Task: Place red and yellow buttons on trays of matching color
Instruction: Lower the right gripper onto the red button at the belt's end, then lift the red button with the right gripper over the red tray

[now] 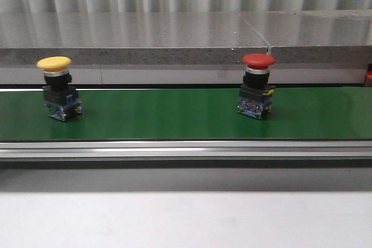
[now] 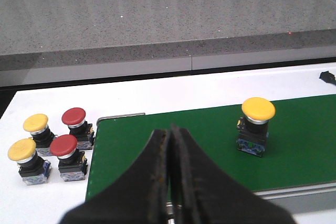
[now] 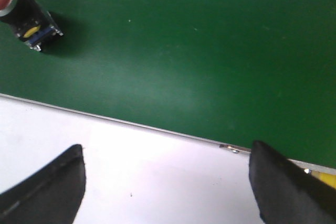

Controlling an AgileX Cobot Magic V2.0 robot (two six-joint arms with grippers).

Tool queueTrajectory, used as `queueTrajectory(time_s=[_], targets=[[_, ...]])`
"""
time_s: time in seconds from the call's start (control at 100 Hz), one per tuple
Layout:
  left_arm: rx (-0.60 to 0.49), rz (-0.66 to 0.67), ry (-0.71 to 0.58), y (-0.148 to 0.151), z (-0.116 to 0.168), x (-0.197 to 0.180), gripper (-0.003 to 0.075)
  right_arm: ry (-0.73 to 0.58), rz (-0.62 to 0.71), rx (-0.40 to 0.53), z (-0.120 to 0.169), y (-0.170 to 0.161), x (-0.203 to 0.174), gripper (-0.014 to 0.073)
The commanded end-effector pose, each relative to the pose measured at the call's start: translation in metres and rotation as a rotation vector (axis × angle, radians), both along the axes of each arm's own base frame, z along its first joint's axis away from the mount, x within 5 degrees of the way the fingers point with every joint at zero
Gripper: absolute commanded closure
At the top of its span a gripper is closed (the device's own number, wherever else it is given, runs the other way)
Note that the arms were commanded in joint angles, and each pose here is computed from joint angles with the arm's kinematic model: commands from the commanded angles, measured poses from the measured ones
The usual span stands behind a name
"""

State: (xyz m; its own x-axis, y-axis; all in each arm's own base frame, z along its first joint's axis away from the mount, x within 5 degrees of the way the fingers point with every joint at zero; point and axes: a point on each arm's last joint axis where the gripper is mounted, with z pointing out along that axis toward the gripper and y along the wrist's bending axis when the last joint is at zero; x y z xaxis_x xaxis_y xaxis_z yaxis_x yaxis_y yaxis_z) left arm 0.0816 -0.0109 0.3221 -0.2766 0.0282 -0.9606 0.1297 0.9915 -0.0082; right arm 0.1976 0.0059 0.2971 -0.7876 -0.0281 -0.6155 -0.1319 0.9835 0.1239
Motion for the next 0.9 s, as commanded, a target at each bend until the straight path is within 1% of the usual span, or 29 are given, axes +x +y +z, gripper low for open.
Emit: queueTrajectory(time_s=[0.0, 0.17, 0.31, 0.55, 0.89], targets=[[-0.014, -0.007, -0.096, -0.001, 0.015, 0.001, 0.0740, -0.101, 0.036, -0.004, 0.020, 0.005, 0.003, -0.0038], [-0.014, -0.007, -0.096, -0.001, 0.015, 0.001, 0.0740, -0.124, 0.122, -0.008, 0.031, 0.021, 0.013, -0.0038], [-0.014, -0.007, -0.096, -0.001, 0.015, 0.001, 0.0740, -0.104, 0.187, -0.005, 0.032, 0.036, 0.030, -0.0038], [-0.014, -0.007, -0.096, -0.001, 0.015, 0.001, 0.0740, -0.020, 0.277, -0.013, 0.014, 0.061, 0.068, -0.0038], [-0.014, -0.007, -0.096, -0.001, 0.015, 0.001, 0.0740, 0.028, 0.279, -0.044, -0.005, 0.067, 0.115, -0.0038]])
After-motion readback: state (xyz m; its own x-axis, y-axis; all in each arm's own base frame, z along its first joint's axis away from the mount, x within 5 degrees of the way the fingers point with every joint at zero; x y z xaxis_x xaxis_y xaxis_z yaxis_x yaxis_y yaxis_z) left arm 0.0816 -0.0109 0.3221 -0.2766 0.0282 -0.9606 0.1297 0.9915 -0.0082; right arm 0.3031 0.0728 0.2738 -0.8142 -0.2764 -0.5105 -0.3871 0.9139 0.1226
